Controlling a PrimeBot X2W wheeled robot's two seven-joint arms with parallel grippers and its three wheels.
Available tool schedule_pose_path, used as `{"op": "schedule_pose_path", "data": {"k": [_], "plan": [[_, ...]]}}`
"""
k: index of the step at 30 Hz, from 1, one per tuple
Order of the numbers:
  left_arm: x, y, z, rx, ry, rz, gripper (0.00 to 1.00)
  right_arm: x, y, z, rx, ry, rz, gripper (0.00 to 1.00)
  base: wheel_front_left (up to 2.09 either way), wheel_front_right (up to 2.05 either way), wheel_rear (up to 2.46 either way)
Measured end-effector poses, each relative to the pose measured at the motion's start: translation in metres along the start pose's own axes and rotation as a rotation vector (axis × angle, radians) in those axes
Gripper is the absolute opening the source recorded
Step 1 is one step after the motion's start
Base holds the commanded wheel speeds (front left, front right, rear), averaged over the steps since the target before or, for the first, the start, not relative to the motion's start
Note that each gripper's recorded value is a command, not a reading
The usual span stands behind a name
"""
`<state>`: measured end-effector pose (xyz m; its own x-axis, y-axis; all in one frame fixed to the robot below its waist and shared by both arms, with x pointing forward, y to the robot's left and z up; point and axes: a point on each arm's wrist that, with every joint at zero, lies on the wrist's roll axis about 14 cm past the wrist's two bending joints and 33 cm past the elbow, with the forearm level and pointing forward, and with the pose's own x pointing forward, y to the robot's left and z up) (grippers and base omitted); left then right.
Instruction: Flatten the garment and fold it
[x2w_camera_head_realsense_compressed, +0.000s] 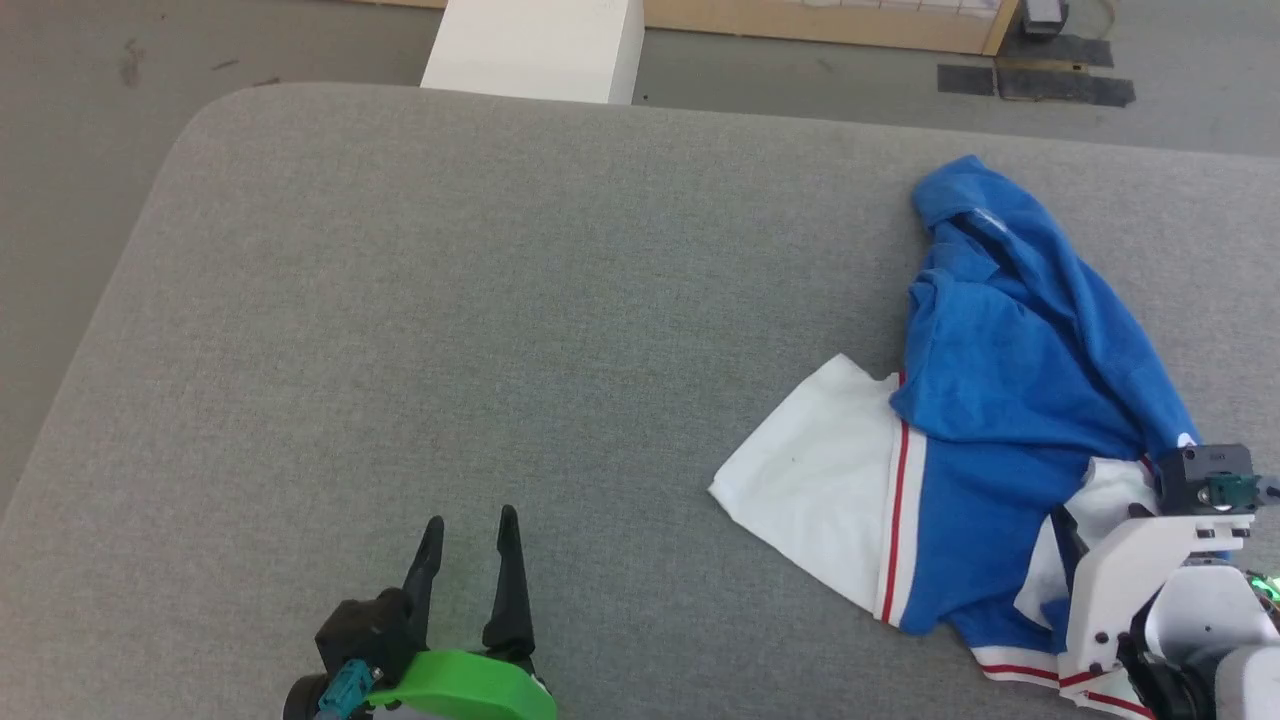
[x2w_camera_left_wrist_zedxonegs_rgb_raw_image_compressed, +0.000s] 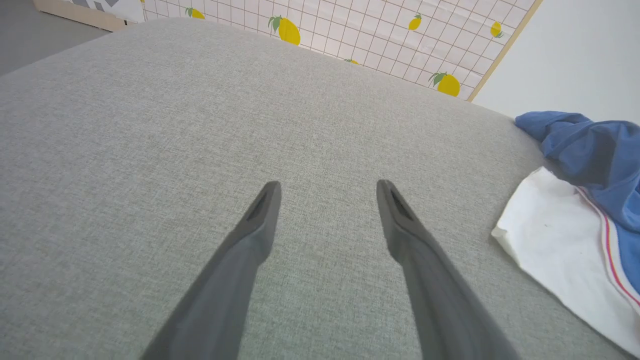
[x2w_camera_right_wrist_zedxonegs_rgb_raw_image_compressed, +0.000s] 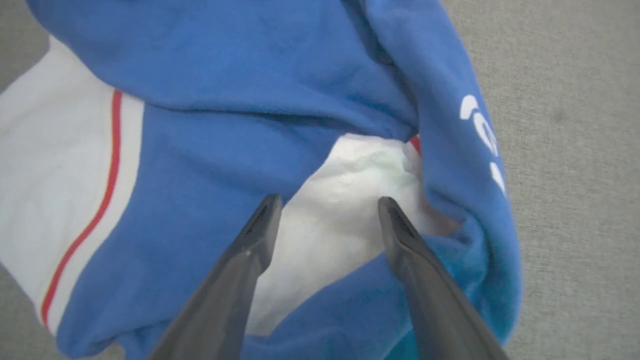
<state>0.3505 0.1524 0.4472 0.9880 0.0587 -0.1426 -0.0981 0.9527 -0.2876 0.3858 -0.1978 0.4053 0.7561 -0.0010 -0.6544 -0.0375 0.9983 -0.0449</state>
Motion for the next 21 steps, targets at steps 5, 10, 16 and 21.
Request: {"op": "schedule_pose_path", "data": {"k": [5,10,16,21], "plan": [[0.001,0.005,-0.005,0.002,0.015,0.017,1.0,0.015,0.002,-0.005,0.0,0.048,0.002,1.0,0.0,0.0,0.0],[0.001,0.009,-0.007,0.004,0.023,0.031,1.0,0.025,0.003,-0.005,0.009,0.059,0.005,0.0,0.0,0.0,0.0],[0.003,0.009,-0.007,0.004,0.024,0.031,1.0,0.024,-0.002,0.002,0.028,0.025,-0.002,0.0,0.0,0.0,0.0],[0.005,0.004,-0.005,0.003,0.016,0.014,1.0,0.017,-0.006,0.018,0.041,-0.043,-0.01,0.0,0.0,0.0,0.0]]}}
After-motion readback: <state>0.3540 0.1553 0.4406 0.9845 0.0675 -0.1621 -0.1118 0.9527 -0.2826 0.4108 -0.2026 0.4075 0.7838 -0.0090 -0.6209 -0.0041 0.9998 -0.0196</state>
